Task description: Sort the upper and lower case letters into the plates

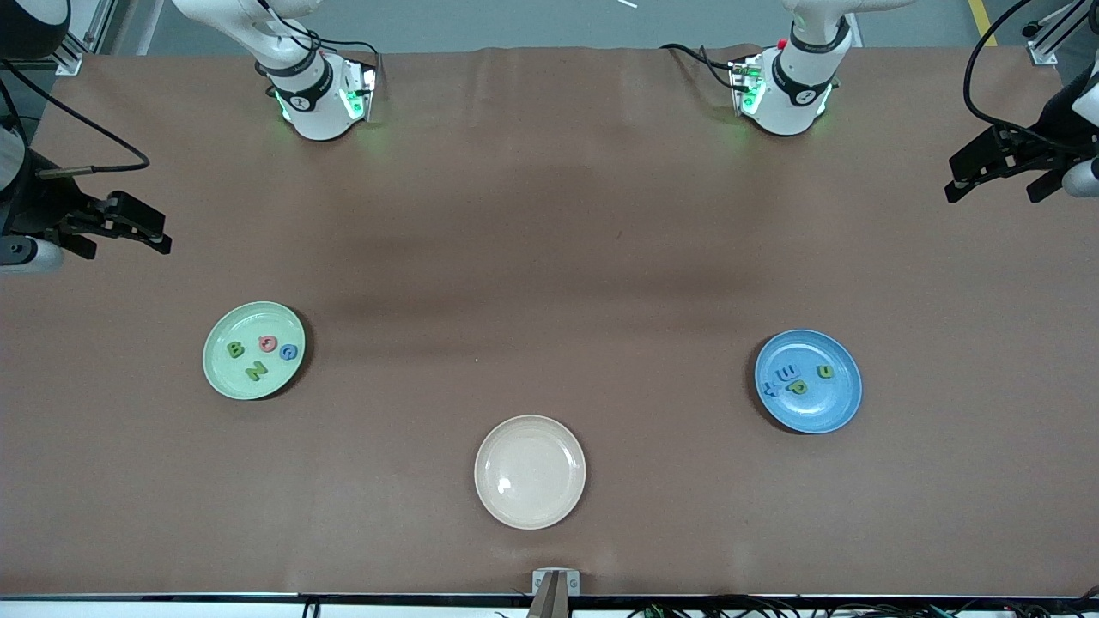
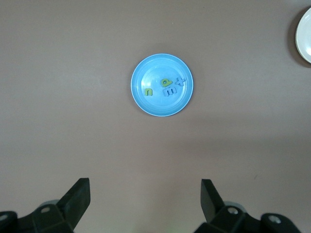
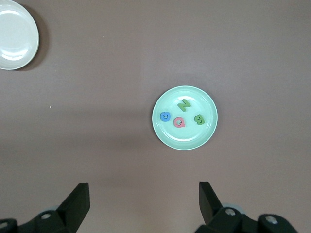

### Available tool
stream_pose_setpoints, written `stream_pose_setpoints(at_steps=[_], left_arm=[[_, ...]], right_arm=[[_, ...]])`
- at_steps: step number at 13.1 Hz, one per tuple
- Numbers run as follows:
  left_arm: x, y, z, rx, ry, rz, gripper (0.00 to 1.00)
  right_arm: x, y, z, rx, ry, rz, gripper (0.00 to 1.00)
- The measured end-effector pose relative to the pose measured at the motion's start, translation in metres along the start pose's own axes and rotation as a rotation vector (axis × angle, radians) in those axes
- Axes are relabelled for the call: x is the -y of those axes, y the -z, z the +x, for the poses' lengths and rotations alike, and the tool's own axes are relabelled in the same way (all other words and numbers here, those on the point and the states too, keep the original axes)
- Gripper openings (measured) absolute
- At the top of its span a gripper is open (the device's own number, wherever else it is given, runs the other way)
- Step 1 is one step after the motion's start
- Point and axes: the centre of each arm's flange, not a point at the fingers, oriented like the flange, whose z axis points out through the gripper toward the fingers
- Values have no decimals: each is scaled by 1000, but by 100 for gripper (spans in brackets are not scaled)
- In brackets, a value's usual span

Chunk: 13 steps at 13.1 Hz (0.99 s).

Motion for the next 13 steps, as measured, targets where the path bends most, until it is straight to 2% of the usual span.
stream_pose_setpoints(at_steps=[5,13], left_arm=[[-1,-2,-2,10,-6,23,100],[-14,-4,-3,13,-32,41,100]], right_arm=[[-25,14,0,-35,-43,-9,100],[-32,10,3,-30,-55,-9,100]])
